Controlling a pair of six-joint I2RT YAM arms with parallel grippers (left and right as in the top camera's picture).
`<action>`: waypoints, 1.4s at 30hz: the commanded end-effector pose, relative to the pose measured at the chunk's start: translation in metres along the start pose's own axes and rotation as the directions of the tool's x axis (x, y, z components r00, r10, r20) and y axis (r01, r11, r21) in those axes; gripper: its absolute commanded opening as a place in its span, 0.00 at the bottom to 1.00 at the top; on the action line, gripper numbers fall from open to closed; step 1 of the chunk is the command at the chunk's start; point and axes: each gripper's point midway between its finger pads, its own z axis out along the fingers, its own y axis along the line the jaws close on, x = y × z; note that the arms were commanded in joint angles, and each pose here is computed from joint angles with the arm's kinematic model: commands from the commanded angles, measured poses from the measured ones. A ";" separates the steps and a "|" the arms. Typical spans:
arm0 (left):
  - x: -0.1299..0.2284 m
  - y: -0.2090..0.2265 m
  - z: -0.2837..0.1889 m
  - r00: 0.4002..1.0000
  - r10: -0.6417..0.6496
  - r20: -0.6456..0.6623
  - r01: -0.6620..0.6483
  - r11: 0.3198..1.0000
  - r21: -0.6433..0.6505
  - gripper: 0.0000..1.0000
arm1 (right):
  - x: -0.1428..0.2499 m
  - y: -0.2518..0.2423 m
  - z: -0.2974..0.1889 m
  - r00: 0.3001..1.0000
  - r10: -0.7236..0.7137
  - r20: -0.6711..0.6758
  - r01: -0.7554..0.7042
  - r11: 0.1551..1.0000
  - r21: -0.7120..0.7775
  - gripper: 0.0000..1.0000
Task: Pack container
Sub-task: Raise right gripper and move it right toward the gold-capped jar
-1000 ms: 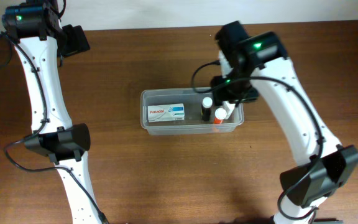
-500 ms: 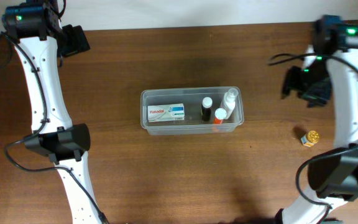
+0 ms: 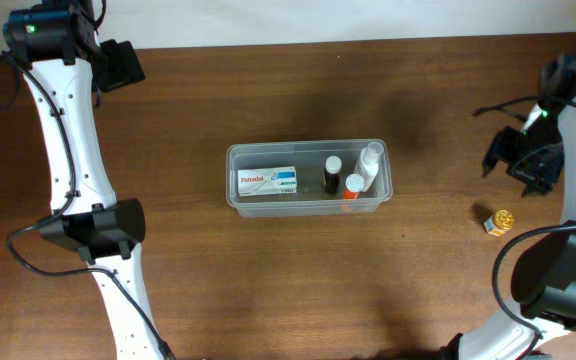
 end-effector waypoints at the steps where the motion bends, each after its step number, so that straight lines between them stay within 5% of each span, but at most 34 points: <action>1: -0.002 0.001 -0.008 1.000 0.016 0.022 -0.015 1.000 -0.005 1.00 | -0.002 -0.023 0.000 0.998 0.055 0.020 -0.056 0.998 0.027 0.66; 25: -0.002 0.001 -0.008 1.000 0.016 0.022 -0.015 1.000 -0.005 0.99 | -0.013 -0.056 0.085 0.983 0.182 0.022 -0.181 0.983 -0.031 0.66; 42: -0.002 0.001 -0.008 1.000 0.016 0.022 -0.015 1.000 -0.004 0.99 | -0.013 -0.051 0.127 0.982 0.182 0.053 -0.178 0.982 -0.069 0.80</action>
